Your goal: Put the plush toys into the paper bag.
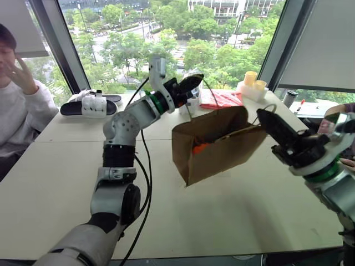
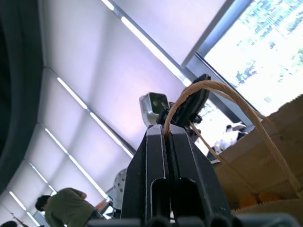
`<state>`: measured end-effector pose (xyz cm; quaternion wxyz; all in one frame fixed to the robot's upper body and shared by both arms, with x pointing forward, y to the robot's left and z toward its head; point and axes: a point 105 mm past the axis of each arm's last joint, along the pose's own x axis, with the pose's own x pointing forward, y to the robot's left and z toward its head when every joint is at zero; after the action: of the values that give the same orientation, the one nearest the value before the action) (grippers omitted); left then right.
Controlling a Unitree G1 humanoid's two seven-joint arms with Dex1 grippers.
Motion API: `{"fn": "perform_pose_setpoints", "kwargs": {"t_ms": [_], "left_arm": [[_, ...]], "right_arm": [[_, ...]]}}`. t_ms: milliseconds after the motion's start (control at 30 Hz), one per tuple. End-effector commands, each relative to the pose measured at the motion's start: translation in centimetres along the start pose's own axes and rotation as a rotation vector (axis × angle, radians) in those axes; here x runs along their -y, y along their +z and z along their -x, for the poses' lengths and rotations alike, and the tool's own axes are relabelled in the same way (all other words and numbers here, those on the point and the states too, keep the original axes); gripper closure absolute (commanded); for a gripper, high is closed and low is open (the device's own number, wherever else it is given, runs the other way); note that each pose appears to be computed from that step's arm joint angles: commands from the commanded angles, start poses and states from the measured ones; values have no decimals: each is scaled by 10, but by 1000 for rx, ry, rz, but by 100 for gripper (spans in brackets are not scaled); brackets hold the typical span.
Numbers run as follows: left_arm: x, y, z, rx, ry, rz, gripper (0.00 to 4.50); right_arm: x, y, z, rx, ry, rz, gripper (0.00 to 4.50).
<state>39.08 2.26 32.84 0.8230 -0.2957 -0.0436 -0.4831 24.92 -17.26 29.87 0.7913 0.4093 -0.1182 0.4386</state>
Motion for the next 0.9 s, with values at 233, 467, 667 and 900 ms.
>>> {"fn": "perform_pose_setpoints", "kwargs": {"t_ms": [233, 467, 667, 900], "left_arm": [[-33, -36, 18, -61, 111, 22, 424], [-42, -36, 23, -57, 109, 37, 109], [-33, -35, 40, -47, 1, 71, 0], [-39, -26, 86, -71, 4, 85, 0]], "right_arm": [[31, -18, 2, -48, -137, -44, 449], [40, -25, 7, -67, -181, -11, 205], [20, -36, 22, -109, -120, -17, 5], [28, -76, 58, -248, -212, -72, 5]]}}
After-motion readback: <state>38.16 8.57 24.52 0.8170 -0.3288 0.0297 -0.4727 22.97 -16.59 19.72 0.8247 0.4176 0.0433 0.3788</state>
